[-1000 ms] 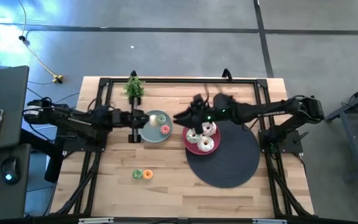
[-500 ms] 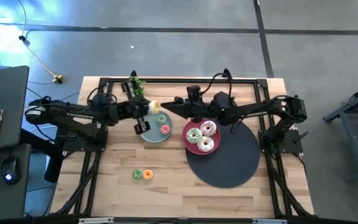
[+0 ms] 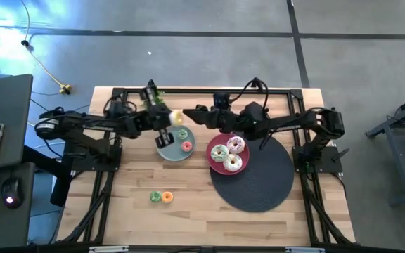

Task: Pick & Place donuts
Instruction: Put the small yellow donut on the blue plate

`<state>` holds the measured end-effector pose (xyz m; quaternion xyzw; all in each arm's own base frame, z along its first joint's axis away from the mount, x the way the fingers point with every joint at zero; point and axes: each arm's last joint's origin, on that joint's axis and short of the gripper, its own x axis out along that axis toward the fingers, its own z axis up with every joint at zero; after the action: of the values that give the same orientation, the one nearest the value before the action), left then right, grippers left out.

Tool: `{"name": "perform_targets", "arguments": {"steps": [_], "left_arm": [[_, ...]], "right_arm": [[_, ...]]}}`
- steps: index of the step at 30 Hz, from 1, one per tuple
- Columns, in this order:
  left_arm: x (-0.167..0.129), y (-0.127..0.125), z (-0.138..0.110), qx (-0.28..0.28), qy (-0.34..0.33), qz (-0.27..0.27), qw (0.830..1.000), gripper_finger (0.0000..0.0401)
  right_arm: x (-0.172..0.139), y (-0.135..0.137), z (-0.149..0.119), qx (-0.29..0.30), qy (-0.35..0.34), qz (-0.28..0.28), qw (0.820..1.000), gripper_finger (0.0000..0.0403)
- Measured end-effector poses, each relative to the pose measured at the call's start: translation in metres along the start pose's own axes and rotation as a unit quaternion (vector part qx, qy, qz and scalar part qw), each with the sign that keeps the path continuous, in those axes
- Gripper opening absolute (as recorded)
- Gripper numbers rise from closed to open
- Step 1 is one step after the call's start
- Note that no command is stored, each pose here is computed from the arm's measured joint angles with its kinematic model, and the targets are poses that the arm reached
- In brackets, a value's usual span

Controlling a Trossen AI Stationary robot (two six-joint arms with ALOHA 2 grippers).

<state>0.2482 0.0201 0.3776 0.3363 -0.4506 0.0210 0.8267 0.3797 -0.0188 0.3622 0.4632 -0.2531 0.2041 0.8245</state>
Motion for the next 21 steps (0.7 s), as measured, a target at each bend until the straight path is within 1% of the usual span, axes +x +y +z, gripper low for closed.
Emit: {"name": "perform_targets", "arguments": {"steps": [4,7,9,13,18,21], "left_arm": [[0.004,-0.003,-0.014,-0.023,0.000,-0.005,1.000,0.0000],[0.005,0.003,-0.014,-0.023,-0.032,0.006,0.999,0.0000],[0.004,0.007,-0.013,-0.017,-0.038,0.010,0.999,0.0000],[0.003,0.008,-0.018,-0.026,-0.025,0.006,0.999,0.0000],[0.002,0.002,-0.028,-0.036,-0.007,-0.007,0.999,0.0000],[0.001,0.001,-0.030,-0.040,-0.011,-0.004,0.999,0.0000]], "right_arm": [[0.006,0.006,0.003,-0.021,0.003,0.013,1.000,0.0239],[0.006,0.006,0.002,-0.017,0.007,0.013,1.000,0.0238],[0.006,0.004,0.001,-0.009,0.014,0.003,1.000,0.0238],[0.006,0.003,0.000,-0.008,0.023,0.000,1.000,0.0238],[0.006,0.004,-0.001,-0.008,0.032,0.007,0.999,0.0238],[0.006,0.004,-0.001,-0.008,0.036,0.010,0.999,0.0238]]}}
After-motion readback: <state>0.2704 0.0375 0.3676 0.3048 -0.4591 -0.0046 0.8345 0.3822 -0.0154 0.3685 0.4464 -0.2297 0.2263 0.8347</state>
